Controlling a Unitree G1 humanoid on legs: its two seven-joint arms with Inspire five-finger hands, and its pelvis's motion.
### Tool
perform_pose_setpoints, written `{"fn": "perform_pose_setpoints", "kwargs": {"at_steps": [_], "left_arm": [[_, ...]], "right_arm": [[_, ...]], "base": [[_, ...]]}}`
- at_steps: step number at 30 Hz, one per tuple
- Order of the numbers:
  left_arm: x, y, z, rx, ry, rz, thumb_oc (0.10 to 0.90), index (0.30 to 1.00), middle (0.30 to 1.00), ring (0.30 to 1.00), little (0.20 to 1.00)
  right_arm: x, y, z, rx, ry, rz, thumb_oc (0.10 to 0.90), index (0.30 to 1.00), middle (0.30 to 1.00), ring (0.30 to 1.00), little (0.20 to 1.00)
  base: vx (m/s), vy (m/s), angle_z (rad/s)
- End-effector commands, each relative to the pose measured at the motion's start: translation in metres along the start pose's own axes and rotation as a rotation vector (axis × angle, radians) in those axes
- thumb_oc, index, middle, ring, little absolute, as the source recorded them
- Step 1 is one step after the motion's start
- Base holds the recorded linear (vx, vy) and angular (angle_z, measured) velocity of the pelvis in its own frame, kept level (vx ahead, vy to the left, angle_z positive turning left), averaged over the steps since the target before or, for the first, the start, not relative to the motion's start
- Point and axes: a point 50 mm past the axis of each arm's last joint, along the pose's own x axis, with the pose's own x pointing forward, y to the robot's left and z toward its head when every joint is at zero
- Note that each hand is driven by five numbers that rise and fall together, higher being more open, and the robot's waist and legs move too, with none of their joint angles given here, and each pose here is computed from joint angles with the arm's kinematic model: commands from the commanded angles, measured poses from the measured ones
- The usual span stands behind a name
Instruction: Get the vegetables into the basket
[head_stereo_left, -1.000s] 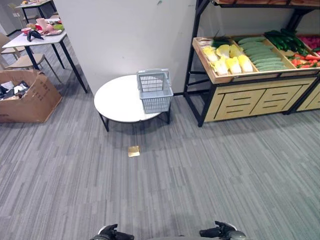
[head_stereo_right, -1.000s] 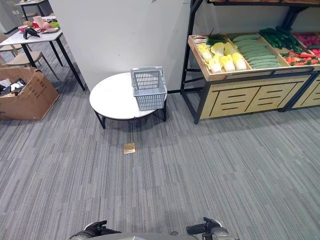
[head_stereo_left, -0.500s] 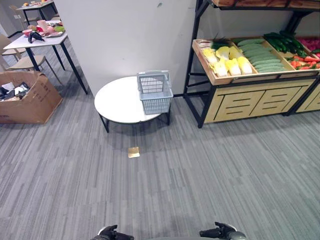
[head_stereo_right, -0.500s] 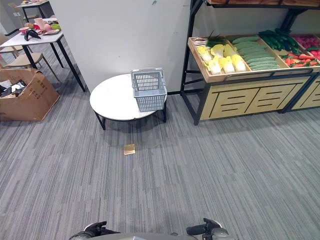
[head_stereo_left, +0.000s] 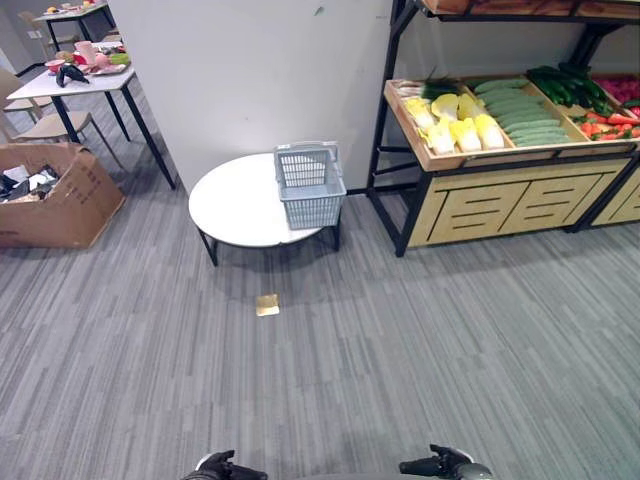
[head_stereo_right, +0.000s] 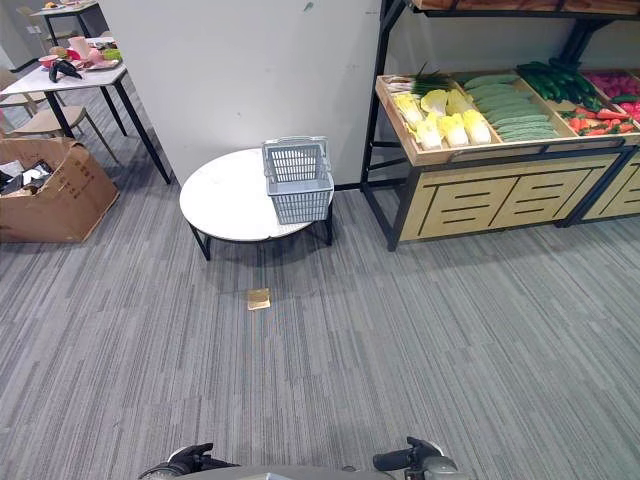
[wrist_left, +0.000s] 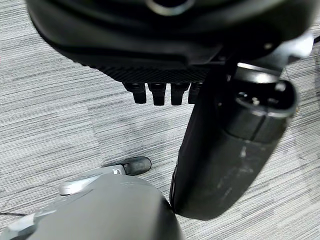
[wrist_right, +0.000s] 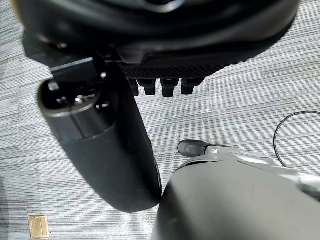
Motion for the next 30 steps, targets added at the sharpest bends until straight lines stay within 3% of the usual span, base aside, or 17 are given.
{"fn": "perform_pose_setpoints", "kwargs": {"at_steps": [1,30], "left_arm": [[-0.002,-0.008,-0.027,0.032,0.125,-0.021,0.9,1.0,1.0,1.0,1.0],[0.0,0.001,-0.009,-0.009,0.057,-0.017,0.9,1.0,1.0,1.0,1.0]], "right_arm": [[-0.001,-0.007,-0.021,-0.039,0.095,-0.02,0.9,1.0,1.0,1.0,1.0],[-0.002,-0.022,-0.016,0.077,0.06,-0.052,0.9,1.0,1.0,1.0,1.0]], "base": [[0.0,0.0,0.0],[0.03,0.064,0.0]]}}
